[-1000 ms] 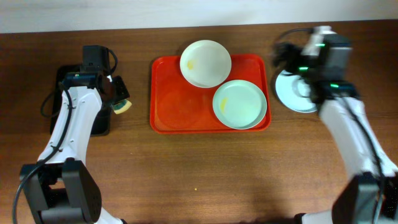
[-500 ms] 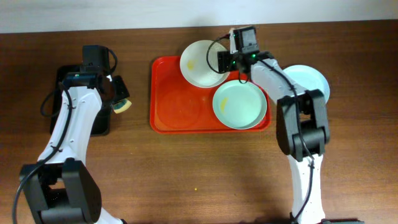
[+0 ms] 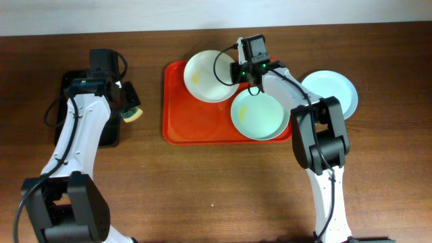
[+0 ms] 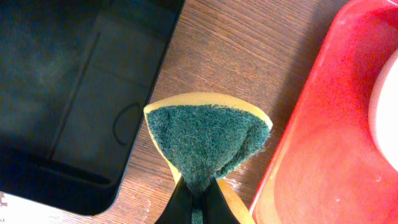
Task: Clean dirty plates on tray and stack at the side
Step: 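Grip the cream-white plate rim with the right gripper, then scrub the cream-white plate with the sponge in the left gripper, then stack the cream-white plate onto the blue plate with the right gripper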
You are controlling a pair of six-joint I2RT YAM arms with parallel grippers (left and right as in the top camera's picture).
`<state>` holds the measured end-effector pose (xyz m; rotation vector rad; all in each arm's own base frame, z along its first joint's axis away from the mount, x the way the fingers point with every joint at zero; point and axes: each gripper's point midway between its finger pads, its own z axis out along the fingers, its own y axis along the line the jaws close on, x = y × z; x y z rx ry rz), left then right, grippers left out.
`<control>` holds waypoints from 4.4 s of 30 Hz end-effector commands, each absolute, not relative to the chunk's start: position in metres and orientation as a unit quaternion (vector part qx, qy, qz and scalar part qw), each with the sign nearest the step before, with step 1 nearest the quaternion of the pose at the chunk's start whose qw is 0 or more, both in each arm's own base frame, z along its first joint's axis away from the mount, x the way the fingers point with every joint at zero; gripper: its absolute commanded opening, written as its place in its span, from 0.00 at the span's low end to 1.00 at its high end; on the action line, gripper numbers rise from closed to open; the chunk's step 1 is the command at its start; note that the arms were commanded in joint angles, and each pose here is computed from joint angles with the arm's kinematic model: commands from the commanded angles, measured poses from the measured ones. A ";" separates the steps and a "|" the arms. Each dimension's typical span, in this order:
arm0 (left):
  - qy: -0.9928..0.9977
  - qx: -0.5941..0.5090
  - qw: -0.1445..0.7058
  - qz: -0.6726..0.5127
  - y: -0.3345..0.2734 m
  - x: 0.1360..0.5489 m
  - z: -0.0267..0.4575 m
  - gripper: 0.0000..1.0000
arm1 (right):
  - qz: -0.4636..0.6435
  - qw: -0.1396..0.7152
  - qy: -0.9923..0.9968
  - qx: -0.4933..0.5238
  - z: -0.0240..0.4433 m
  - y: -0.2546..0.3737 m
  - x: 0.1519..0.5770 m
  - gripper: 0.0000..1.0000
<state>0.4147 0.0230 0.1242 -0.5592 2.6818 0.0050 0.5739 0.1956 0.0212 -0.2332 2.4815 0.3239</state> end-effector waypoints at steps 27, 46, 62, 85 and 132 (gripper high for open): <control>0.911 -0.326 0.236 0.094 0.175 0.456 0.062 0.00 | 0.134 0.135 0.970 -0.153 0.018 0.256 0.450 0.04; 0.961 -0.074 0.224 -0.143 -0.133 0.475 0.073 0.00 | 0.154 0.181 0.962 -0.135 0.028 0.263 0.473 0.04; 0.973 -0.083 0.211 -0.054 -0.116 0.474 0.061 0.00 | 0.146 0.174 0.967 -0.117 0.025 0.244 0.478 0.04; 0.960 -0.142 0.241 0.032 -0.038 0.436 0.149 0.00 | -0.090 0.341 0.915 -0.197 0.152 0.200 0.509 0.04; 0.962 -0.161 0.210 -0.064 -0.038 0.436 0.143 0.00 | -0.037 0.146 0.934 0.325 0.062 -0.167 0.416 0.29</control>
